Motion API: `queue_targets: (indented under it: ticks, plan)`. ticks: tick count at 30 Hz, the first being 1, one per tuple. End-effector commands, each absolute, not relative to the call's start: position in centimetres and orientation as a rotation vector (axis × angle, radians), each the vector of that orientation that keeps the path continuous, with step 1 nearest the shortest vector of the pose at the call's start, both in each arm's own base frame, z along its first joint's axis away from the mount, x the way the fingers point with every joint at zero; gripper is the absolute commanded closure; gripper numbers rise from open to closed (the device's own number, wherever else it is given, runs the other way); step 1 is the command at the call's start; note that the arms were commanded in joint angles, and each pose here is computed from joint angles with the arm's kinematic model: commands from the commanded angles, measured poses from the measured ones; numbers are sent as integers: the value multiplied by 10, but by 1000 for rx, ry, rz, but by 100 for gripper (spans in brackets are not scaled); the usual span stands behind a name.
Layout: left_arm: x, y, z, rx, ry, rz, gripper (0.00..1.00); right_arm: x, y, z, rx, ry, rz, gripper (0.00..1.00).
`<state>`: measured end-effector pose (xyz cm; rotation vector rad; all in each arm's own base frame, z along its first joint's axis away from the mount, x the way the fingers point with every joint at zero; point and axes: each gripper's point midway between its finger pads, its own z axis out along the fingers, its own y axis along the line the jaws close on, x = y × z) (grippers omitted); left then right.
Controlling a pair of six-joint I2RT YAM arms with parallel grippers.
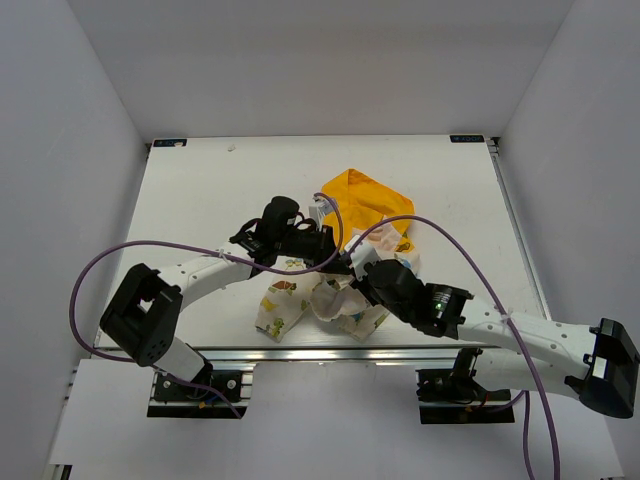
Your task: Zip up the jacket
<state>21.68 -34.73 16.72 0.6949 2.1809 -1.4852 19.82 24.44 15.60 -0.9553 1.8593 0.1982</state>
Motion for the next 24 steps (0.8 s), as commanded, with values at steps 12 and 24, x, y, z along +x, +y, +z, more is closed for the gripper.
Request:
queue_targets:
  ticks: [12,24]
  plan:
    - [200,-348,179,799,2143,-1493,100,200,256,176,-943,1915,275,97]
    - [197,-349,181,832,2129,-1492,100,196,257,169,-978,2003,369,86]
